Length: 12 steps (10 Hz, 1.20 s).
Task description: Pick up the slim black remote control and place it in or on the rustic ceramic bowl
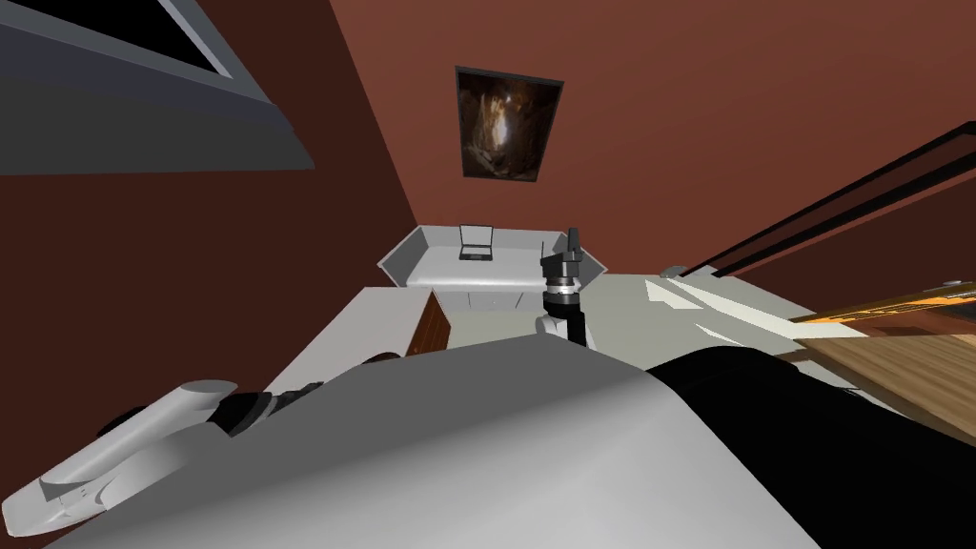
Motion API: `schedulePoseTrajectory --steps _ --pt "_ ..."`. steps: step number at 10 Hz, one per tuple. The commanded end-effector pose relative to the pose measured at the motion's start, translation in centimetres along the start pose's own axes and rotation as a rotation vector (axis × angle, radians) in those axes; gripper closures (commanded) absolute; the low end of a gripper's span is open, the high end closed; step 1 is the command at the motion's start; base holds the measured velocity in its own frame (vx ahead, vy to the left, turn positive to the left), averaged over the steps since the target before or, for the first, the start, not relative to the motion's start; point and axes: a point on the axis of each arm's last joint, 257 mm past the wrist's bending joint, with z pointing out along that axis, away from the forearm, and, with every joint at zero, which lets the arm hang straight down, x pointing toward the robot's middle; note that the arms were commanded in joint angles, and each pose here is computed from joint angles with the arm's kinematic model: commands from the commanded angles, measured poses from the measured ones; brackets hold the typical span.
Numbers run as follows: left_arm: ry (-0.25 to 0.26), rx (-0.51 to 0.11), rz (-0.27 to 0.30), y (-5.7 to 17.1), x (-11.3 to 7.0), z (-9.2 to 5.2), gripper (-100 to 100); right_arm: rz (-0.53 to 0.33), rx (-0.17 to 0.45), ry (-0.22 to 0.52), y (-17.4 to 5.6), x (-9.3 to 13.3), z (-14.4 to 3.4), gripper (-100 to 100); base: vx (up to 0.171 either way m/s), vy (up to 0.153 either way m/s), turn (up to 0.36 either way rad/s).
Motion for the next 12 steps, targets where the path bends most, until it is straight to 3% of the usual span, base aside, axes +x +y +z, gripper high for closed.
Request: schedulePoseTrajectory --steps 1,3,4,5,8,10,12 --pt "0.049 -0.038 0.025 1.3 1.9 -1.9 100 0.0 0.0 0.0 0.0 0.0 0.0 0 -0.063 -0.061 -0.008" --pt "0.121 -0.096 0.059 3.0 4.3 -5.3 100 0.0 0.0 0.0 0.0 0.0 0.0 0 -0.08 -0.105 -0.019" --pt "0.121 -0.096 0.059 3.0 4.3 -5.3 100 0.0 0.0 0.0 0.0 0.0 0.0 0 -0.057 -0.086 -0.003" --pt "0.137 -0.109 0.068 3.4 4.8 -6.2 100 0.0 0.0 0.0 0.0 0.0 0.0 0 -0.037 -0.06 -0.006" --pt "0.209 -0.163 0.101 5.0 6.9 -10.6 100 0.0 0.0 0.0 0.0 0.0 0.0 0 -0.049 -0.105 -0.024" --pt "0.235 -0.17 0.099 5.3 7.6 -12.5 100 0.0 0.0 0.0 0.0 0.0 0.0 0 -0.035 -0.115 -0.028" --pt "0.261 -0.136 0.063 4.5 8.2 -13.7 100 0.0 0.0 0.0 0.0 0.0 0.0 0 0.0 -0.159 -0.107"
